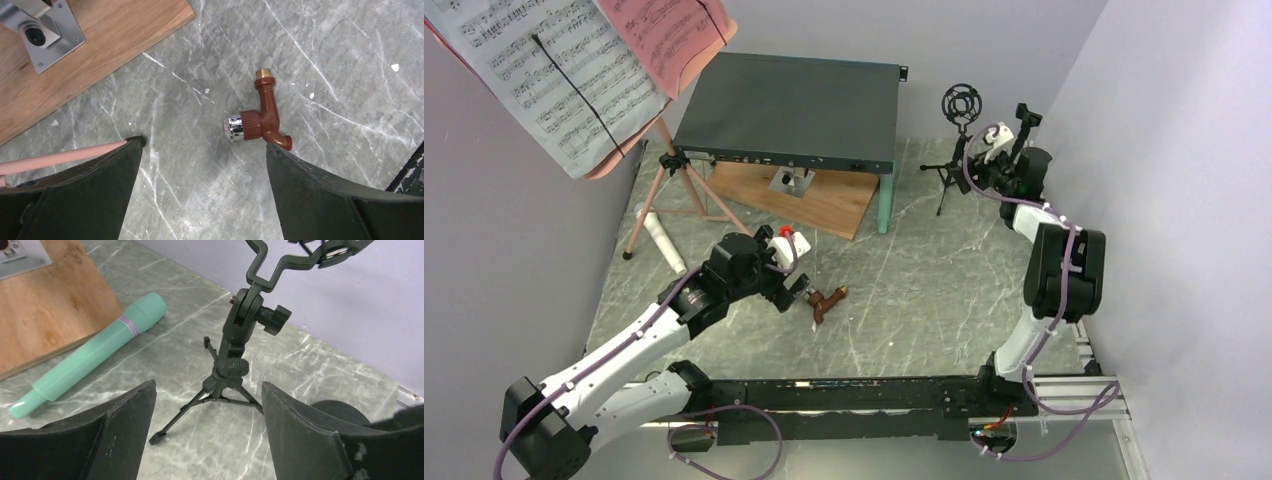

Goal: Pack up the instrument practice props
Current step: Place the microphone stand at the center of the board, then pick up the music stand from the center of the board.

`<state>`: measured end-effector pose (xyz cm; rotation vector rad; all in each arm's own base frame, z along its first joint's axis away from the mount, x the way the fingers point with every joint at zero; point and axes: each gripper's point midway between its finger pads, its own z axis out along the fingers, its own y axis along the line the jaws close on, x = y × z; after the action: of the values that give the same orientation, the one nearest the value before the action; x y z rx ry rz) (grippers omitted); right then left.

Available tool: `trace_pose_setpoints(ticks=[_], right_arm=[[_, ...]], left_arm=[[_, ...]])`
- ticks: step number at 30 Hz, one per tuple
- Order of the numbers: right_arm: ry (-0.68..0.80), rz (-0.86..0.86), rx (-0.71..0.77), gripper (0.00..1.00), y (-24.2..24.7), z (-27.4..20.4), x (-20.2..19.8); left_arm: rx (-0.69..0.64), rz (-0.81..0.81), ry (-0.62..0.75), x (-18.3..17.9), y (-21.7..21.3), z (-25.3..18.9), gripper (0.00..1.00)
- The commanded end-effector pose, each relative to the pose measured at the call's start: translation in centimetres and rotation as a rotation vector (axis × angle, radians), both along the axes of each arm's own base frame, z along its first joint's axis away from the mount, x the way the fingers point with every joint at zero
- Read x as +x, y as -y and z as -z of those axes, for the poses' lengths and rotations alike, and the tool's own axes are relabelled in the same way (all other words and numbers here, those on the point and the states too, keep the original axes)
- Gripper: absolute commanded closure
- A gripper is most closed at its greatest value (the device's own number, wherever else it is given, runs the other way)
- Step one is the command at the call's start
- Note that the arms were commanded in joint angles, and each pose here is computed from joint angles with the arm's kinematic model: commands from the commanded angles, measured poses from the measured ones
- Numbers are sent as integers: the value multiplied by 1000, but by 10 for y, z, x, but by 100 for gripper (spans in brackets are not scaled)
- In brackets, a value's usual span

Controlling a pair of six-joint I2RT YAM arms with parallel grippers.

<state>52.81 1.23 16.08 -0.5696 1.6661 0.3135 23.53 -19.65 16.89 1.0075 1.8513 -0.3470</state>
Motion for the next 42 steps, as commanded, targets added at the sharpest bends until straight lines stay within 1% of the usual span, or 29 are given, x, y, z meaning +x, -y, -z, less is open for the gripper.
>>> trace_pose_setpoints(ticks=[1,3,5,9,12,13,17,18,19,22,25,29,32,35,38,42], right_arm=[[41,58,-13,19,8,-38,-30],[19,62,-13,16,7,-44,-50],[-42,46,-14,14,2,-43,-73],[-186,-55,-21,11,-17,-41,-126],[-246,-138,-5,10,-34,-48,-169],[-249,-169,0,9,-40,-52,-183],[-235,-276,32,8,-63,-64,-235],[-211,-290,40,6,-67,-67,-244],[-201,-293,51,2,-69,-61,-254],[-93,-282,64,1,-72,-61,-272],[-91,-312,102,1,-76,-47,-285],[-79,-312,97,1,-75,-46,-287],[-64,-316,85,1,-75,-49,-288],[-60,-316,78,1,-75,-50,-289],[-55,-323,75,1,-76,-53,-291],[-54,-323,65,1,-76,-54,-292]], left_arm=[[-59,35,2,-7,6,-15,0],[-82,32,0,-10,6,-20,1],[-113,18,-1,-12,6,-27,0],[-177,-37,-16,-12,5,-41,1],[-233,-89,-50,-12,5,-49,1],[-265,-118,-80,-12,6,-51,1],[-337,-254,-106,-8,-5,-53,1],[-352,-305,-106,-5,-11,-51,1],[-365,-361,-101,-3,-19,-49,0],[-395,-509,-81,2,-41,-39,0],[-433,-611,-32,7,-59,-40,1],[-471,-690,41,19,-72,-47,1],[-496,-680,92,32,-72,-57,0],[-553,-636,207,46,-74,-76,0],[-622,-660,350,58,-94,-98,1],[-694,-732,432,74,-132,-116,0]])
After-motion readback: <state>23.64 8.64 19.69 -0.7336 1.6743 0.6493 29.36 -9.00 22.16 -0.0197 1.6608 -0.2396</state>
